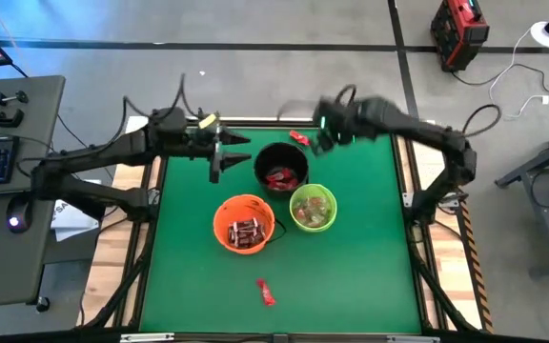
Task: Sort candy by brand, put in halloween buckets
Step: Put the red chocolate bar into black bucket
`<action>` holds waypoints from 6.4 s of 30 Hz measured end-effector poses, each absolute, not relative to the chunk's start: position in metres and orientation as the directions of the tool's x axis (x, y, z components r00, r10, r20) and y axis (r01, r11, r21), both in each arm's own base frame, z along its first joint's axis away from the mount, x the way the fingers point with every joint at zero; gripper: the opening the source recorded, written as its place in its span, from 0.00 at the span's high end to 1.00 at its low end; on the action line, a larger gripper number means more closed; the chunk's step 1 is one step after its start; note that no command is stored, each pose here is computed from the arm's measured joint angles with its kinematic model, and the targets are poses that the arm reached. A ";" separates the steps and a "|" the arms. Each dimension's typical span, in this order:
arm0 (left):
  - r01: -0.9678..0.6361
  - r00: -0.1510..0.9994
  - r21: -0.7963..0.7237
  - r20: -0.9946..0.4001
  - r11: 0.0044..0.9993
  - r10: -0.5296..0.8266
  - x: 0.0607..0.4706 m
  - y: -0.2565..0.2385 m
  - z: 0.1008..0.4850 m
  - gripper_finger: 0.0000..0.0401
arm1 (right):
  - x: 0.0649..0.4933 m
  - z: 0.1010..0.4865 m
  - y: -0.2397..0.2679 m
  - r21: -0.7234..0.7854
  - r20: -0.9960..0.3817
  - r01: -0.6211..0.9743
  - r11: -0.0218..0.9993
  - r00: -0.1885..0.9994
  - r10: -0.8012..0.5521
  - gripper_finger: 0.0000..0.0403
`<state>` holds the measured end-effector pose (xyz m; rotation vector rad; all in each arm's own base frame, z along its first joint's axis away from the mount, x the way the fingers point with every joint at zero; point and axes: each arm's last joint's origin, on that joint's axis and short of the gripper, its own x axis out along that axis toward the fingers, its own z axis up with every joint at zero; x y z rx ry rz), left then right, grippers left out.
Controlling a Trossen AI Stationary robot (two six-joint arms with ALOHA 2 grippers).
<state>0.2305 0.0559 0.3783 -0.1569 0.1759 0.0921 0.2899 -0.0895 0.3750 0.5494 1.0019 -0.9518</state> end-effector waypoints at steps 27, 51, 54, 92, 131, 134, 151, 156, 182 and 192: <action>-0.727 0.652 -0.370 -0.108 0.579 0.750 0.229 0.095 0.320 0.42 | 0.280 0.186 -0.300 0.343 -0.868 0.724 0.599 0.488 -0.094 0.42; -0.717 0.674 -0.346 -0.121 0.605 0.729 0.224 0.112 0.319 0.42 | 0.315 0.148 -0.276 0.149 -0.933 0.699 0.700 0.335 -0.135 0.52; -0.717 0.674 -0.345 -0.121 0.606 0.729 0.224 0.112 0.319 0.42 | 0.315 0.148 -0.275 0.134 -0.934 0.689 0.713 0.328 -0.141 0.62; -0.716 0.679 -0.346 -0.138 0.607 0.721 0.224 0.112 0.317 0.42 | 0.312 0.152 -0.292 0.313 -0.873 0.734 0.603 0.473 -0.122 0.42; -0.728 0.673 -0.330 -0.176 0.601 0.719 0.223 0.112 0.313 0.42 | 0.301 0.297 -0.213 0.372 -0.591 0.086 0.924 0.789 0.165 0.98; -0.728 0.673 -0.330 -0.176 0.601 0.718 0.223 0.112 0.313 0.42 | 0.316 0.294 -0.191 0.337 -0.624 0.041 0.941 0.758 0.191 0.97; -0.441 0.884 -0.235 -0.281 0.866 0.374 0.195 0.104 0.319 0.42 | 0.340 0.284 -0.131 0.212 -0.825 0.510 0.834 0.551 -0.127 0.58; -0.468 0.813 -0.189 -0.474 0.864 0.337 0.186 0.098 0.301 0.42 | 0.342 0.284 -0.125 0.296 -0.825 0.611 0.734 0.551 -0.126 0.47; -0.429 0.865 -0.339 -0.420 0.837 0.274 0.180 0.091 0.193 0.42 | 0.345 0.290 -0.139 0.504 -0.757 0.693 0.515 0.642 -0.122 0.45; -0.044 0.975 -0.371 -0.218 0.927 -0.041 0.188 0.065 0.256 0.43 | 0.340 0.294 -0.125 0.505 -0.766 0.570 0.648 0.641 0.033 0.45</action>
